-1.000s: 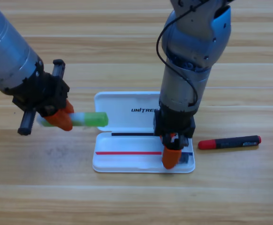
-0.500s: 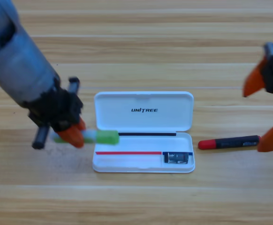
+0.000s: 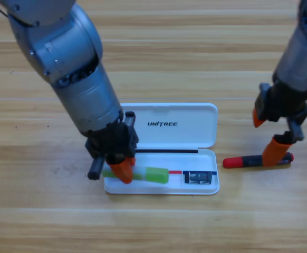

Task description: Clean up eraser and pencils

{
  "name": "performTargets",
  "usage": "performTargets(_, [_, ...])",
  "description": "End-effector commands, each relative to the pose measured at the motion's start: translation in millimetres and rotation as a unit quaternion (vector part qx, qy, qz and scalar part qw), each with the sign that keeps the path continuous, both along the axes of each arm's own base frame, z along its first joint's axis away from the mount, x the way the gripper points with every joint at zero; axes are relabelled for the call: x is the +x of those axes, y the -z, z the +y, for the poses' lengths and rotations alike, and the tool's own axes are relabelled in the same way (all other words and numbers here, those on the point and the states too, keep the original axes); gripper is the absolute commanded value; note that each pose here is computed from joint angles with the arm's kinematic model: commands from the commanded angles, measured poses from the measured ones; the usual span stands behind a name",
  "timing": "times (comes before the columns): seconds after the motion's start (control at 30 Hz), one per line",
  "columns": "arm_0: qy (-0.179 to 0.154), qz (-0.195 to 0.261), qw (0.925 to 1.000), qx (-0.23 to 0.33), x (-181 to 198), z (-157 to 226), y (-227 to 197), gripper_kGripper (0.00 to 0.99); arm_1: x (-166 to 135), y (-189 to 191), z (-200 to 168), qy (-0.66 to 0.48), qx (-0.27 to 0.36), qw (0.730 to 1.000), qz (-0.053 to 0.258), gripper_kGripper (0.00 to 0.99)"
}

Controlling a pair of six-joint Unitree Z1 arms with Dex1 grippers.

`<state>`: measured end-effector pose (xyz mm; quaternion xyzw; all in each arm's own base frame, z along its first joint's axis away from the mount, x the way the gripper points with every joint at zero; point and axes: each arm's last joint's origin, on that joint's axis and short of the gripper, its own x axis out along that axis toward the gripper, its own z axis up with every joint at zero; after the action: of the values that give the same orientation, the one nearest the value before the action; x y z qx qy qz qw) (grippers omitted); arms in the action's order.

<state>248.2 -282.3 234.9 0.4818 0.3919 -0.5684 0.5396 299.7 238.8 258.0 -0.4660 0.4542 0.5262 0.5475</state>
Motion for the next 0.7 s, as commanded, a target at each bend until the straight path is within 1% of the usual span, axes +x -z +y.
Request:
performTargets(0.03, [0.015, 0.020, 0.9995, 0.018, 2.3, -18.0, 26.1, 0.000, 41.5, 58.2, -0.1, 0.015, -0.045, 0.998, 0.030, 0.894])
performTargets(0.1, [0.015, 0.020, 0.9995, 0.017, 3.7, -19.6, 26.8, 0.000, 50.1, 69.1, -0.1, 0.018, -0.058, 0.998, 0.029, 0.891])
performTargets(0.2, [0.011, 0.018, 0.9996, 0.016, 5.7, -21.8, 26.5, 0.000, 58.0, 80.9, -3.7, 0.016, -0.069, 0.997, 0.031, 0.824])
performTargets(0.27, [0.009, 0.017, 0.9997, 0.016, 6.6, -22.7, 26.7, 0.000, 59.3, 84.5, -5.2, 0.015, -0.072, 0.997, 0.035, 0.821])
performTargets(0.33, [0.008, 0.018, 0.9996, 0.018, 7.5, -23.6, 28.4, 0.000, 59.1, 87.5, -6.1, 0.014, -0.074, 0.996, 0.039, 0.773])
performTargets(0.47, [0.007, 0.019, 0.9996, 0.020, 8.2, -24.2, 30.5, 0.000, 57.6, 91.3, -6.6, 0.009, -0.074, 0.996, 0.047, 0.767])
performTargets(0.53, [0.006, 0.020, 0.9996, 0.022, 8.7, -24.8, 32.0, 0.000, 57.1, 93.5, -6.0, 0.004, -0.070, 0.996, 0.053, 0.739])
performTargets(0.7, [0.002, 0.020, 0.9995, 0.026, 10.2, -26.0, 35.7, 0.000, 53.0, 101.3, -3.7, -0.019, -0.051, 0.995, 0.078, 0.499])
